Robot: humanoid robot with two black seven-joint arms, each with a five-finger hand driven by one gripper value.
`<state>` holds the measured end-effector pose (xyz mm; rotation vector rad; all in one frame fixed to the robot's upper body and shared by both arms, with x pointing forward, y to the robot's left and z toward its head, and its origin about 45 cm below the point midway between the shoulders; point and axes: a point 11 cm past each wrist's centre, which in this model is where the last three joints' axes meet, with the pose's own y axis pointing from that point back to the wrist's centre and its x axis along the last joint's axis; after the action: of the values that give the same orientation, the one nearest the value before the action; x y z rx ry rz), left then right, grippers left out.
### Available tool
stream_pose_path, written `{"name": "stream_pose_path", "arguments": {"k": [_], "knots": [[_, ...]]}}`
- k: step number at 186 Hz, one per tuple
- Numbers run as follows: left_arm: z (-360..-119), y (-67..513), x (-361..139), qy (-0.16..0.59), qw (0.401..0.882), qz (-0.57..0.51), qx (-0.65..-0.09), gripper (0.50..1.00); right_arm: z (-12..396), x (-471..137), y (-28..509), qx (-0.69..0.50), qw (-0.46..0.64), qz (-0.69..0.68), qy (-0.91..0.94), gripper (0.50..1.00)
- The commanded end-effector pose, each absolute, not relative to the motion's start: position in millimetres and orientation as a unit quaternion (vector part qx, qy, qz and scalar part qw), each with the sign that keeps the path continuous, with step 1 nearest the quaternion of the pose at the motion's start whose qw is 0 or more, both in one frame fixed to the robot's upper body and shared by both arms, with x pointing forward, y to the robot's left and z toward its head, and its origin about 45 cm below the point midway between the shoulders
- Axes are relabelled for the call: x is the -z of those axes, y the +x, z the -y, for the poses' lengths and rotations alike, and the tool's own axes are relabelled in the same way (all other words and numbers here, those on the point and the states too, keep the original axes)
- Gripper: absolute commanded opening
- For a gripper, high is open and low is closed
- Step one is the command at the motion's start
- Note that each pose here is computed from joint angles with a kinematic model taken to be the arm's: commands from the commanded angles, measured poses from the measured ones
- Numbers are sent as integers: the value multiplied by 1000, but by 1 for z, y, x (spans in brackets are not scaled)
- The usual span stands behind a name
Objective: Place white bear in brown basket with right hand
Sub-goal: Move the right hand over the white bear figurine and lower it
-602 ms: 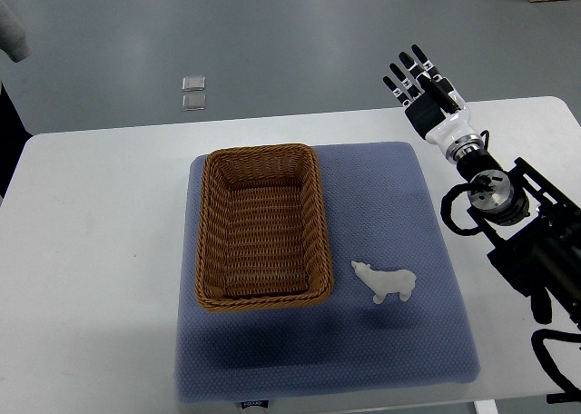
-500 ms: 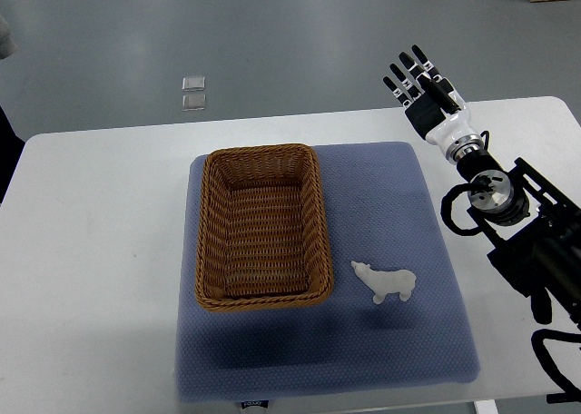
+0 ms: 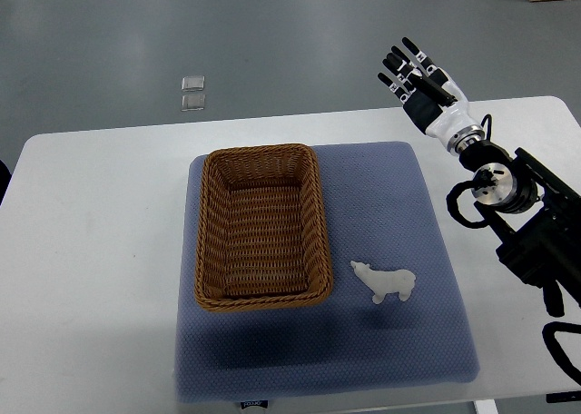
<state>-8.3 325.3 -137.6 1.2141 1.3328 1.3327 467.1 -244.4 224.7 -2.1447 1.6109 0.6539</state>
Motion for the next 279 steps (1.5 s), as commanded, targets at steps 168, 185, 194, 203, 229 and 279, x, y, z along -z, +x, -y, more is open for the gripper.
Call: {"name": "stream_pose_path", "arguments": {"k": [168,185,194,203,229,279], "knots": [[-324,-9,138,488,437,-536,-533,1000,223,-362,396,214,-568,-151,-780,926],[-324,-8,138,488,437,-536,-533,1000,223,-357,387,207,-568,-139,-785,926],[-323,-9,138,487,438,-537,-532,1000,222,-355,384,206,-566,-136,-787,926],[-323,-8,138,488,439,-536,-531,1000,220,-352,380,200,-559,-135,-793,926],[-323,-9,138,489,438,-535,-531,1000,221,-342,360,129,-513,-140,-837,924],[-324,-9,138,490,437,-536,-530,1000,238,-310,351,87,-503,-174,-842,921]]}}
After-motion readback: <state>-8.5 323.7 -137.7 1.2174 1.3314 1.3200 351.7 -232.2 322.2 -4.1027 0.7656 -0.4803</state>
